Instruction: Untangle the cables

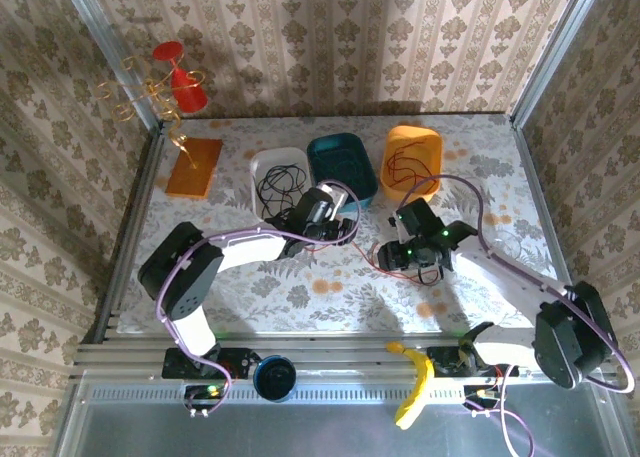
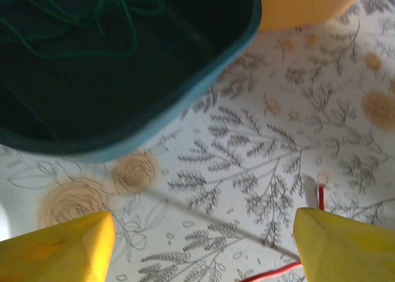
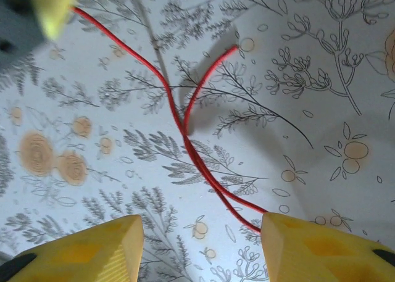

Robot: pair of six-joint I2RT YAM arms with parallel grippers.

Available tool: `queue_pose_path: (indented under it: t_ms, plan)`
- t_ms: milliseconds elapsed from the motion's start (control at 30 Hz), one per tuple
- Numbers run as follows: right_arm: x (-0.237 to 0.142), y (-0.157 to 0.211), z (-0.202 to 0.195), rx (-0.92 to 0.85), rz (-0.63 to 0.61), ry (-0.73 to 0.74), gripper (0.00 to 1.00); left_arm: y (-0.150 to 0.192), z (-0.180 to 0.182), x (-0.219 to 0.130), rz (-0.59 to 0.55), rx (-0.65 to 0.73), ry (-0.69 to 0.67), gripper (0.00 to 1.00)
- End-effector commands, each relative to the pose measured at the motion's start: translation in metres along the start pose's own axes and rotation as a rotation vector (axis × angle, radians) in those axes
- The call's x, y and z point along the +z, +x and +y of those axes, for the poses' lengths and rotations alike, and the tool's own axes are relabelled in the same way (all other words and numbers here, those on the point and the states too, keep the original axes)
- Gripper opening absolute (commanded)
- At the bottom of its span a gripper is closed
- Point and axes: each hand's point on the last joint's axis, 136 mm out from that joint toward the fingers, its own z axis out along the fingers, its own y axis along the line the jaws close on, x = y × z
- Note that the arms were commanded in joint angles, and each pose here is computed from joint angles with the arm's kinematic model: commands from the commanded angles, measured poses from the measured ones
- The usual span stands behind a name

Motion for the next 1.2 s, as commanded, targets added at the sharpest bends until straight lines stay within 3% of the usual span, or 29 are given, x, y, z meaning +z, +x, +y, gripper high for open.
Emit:
queue_pose_path:
  t_ms: [0,333,500,567,667,767,933,1167]
  plan:
    - [0.015,0.015,-0.002,-0.047,0.099,0.029,0.56,-0.029,0.008,-0.013,-0.098,-0.028,-0.053,0.77]
    - [0.056,0.02,0.005,-0.126,0.224,0.102,0.56,-0.023,0.01,-0.013,-0.076,-0.061,-0.045,0.78]
    - [0.071,0.026,0.006,-0.142,0.301,0.129,0.51,-0.023,0.01,-0.013,-0.076,-0.068,-0.04,0.78]
    - [0.074,0.028,0.006,-0.147,0.319,0.133,0.42,-0.023,0.01,-0.013,-0.077,-0.069,-0.043,0.78]
    - [0.074,0.027,0.004,-0.147,0.318,0.152,0.16,-0.023,0.01,-0.014,-0.08,-0.071,-0.043,0.78]
    - [0.067,0.021,0.002,-0.142,0.275,0.164,0.0,-0.022,0.01,-0.014,-0.079,-0.071,-0.045,0.78]
    - [0.031,0.0,0.004,-0.102,0.134,0.117,0.0,-0.023,0.01,-0.014,-0.082,-0.07,-0.045,0.78]
    - [-0.049,-0.042,-0.009,-0.004,-0.103,0.055,0.0,-0.023,0.01,-0.012,-0.086,-0.077,-0.04,0.78]
